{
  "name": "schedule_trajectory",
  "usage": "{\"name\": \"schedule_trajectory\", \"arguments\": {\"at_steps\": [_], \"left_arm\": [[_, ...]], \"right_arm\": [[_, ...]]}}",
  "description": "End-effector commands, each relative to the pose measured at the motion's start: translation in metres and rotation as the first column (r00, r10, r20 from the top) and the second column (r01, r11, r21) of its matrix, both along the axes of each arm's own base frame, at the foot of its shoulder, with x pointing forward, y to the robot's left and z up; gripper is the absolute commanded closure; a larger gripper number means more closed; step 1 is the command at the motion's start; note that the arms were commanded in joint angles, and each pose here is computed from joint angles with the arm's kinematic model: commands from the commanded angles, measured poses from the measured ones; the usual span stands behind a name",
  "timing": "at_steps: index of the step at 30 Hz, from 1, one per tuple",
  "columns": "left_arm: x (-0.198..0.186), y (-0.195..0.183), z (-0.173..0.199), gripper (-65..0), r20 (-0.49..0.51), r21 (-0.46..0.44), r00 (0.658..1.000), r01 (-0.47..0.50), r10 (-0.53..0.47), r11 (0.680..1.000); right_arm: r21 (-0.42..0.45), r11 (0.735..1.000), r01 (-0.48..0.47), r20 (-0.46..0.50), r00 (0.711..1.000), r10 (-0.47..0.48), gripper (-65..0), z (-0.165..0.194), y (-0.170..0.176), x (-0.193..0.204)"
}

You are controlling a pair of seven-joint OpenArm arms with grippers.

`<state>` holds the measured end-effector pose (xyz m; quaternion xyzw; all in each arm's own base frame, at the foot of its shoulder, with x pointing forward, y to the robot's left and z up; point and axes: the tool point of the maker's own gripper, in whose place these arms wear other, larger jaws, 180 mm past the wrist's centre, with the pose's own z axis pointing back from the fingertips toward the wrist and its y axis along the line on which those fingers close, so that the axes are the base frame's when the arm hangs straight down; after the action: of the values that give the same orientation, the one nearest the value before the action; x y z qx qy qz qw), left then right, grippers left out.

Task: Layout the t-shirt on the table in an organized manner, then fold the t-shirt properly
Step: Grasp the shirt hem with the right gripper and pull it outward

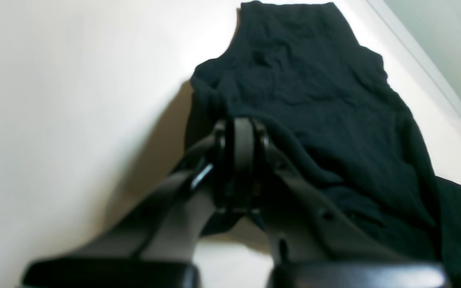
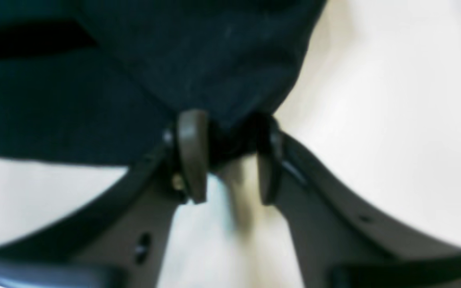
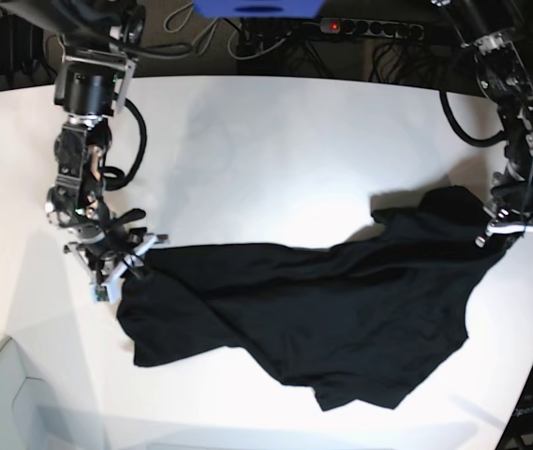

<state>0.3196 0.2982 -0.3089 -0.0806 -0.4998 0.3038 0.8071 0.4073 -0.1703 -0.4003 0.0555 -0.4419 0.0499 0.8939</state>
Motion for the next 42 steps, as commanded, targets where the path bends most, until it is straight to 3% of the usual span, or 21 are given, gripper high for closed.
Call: {"name": "schedule_trajectory", "arguments": {"at_steps": [1, 6, 15, 19, 23, 27, 31, 34, 39, 42], "left_arm": [[0.006, 0.004, 0.013, -0.3, 0.04, 0.016, 0.999, -0.003, 0.002, 1.0], [0.005, 0.005, 0.01, -0.3, 0.033, 0.01, 0.999, -0.004, 0.004, 1.0], [0.005, 0.006, 0.011, -0.3, 0.034, 0.018, 0.999, -0.004, 0.004, 1.0], [0.004, 0.006, 0.01, -0.3, 0.029, 0.019, 1.0, -0.004, 0.003, 1.0], [-0.001, 0.007, 0.005, -0.3, 0.013, 0.026, 1.0, -0.004, 0.003, 1.0], [-0.001, 0.006, 0.008, -0.3, 0.02, 0.023, 1.0, 0.001, -0.001, 1.0], [-0.001, 0.005, 0.008, -0.3, 0.016, 0.022, 1.0, 0.004, -0.004, 1.0], [-0.001, 0.005, 0.007, -0.3, 0.015, 0.02, 1.0, 0.004, -0.004, 1.0], [-0.001, 0.005, 0.007, -0.3, 0.014, 0.019, 1.0, 0.003, -0.004, 1.0], [0.0, 0.005, 0.008, -0.3, 0.018, 0.02, 1.0, 0.004, -0.004, 1.0]], "right_arm": [[0.006, 1.0, 0.002, 0.077, 0.997, -0.003, -13.5, 0.024, -0.002, 0.017], [0.005, 1.0, 0.002, 0.085, 0.996, -0.003, 0.0, 0.026, -0.002, 0.019], [-0.012, 1.0, 0.008, 0.154, 0.988, -0.006, 0.0, 0.058, -0.011, 0.043], [-0.012, 1.0, 0.01, 0.25, 0.968, -0.007, 0.0, 0.104, -0.012, 0.075], [-0.009, 1.0, 0.009, 0.365, 0.931, -0.005, 0.0, 0.167, -0.011, 0.111], [0.03, 1.0, -0.005, 0.393, 0.919, -0.007, 0.0, 0.203, -0.006, 0.147], [0.074, 0.997, -0.017, 0.376, 0.927, -0.012, 0.0, 0.21, -0.004, 0.172], [0.108, 0.994, -0.027, 0.366, 0.931, -0.014, -8.9, 0.2, 0.001, 0.18], [0.109, 0.994, -0.014, 0.352, 0.936, -0.025, -36.0, 0.19, -0.007, 0.177], [0.092, 0.996, -0.004, 0.321, 0.947, -0.025, -46.6, 0.167, -0.012, 0.163]]}}
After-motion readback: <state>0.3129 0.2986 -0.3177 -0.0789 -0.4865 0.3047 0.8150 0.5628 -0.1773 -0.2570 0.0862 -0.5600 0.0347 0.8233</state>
